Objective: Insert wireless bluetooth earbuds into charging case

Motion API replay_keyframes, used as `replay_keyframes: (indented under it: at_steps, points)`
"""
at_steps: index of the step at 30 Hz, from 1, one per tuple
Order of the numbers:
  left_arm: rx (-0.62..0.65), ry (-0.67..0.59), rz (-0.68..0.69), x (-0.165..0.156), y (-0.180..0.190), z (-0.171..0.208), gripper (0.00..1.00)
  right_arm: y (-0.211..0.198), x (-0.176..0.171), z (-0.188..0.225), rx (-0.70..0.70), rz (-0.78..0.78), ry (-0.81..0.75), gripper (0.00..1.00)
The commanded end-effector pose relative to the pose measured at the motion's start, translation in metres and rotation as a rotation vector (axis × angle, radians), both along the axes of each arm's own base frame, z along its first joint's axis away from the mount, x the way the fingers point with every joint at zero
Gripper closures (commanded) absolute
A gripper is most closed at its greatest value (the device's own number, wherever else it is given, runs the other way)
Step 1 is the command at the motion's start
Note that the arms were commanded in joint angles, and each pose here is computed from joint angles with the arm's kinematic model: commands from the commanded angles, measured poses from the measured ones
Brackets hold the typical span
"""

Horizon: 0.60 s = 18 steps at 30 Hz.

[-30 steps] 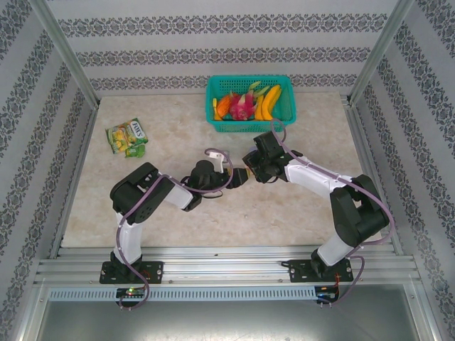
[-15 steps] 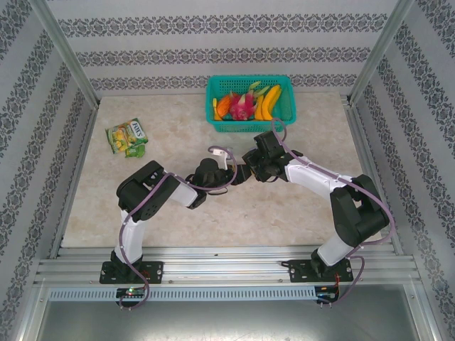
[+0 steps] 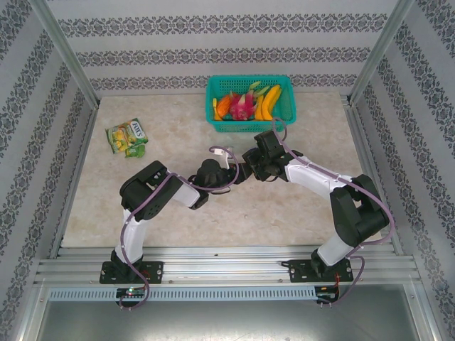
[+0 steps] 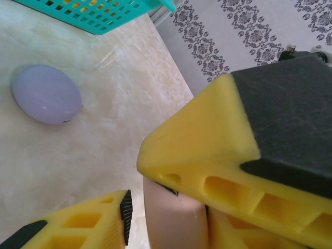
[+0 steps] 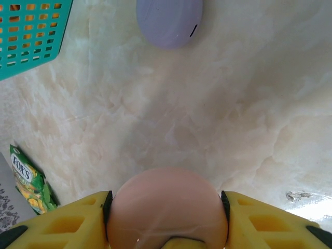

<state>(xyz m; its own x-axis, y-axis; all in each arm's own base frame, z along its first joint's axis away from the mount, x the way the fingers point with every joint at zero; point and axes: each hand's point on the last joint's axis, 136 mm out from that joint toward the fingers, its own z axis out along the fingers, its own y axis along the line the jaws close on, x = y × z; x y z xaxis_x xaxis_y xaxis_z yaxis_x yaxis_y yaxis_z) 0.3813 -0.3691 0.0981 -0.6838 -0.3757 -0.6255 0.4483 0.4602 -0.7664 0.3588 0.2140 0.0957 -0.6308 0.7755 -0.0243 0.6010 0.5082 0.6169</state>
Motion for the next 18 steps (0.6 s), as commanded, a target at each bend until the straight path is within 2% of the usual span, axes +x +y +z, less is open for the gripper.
replay_keyframes:
  at_steps: [1,13,15,18]
  points:
    - [-0.021,-0.009,0.072,0.013,0.004,-0.001,0.64,0.001,-0.007,0.001,0.013,0.004,0.013,0.51]
    - [-0.042,-0.001,0.089,0.015,0.004,-0.002,0.85,-0.001,-0.006,0.006,0.027,-0.001,0.004,0.49]
    - [-0.044,0.002,0.085,0.015,0.003,-0.001,0.88,-0.002,-0.005,0.01,0.034,-0.001,-0.007,0.45]
    - [-0.044,0.009,0.081,0.014,0.003,-0.002,0.88,-0.004,0.002,0.021,0.057,0.001,-0.038,0.33]
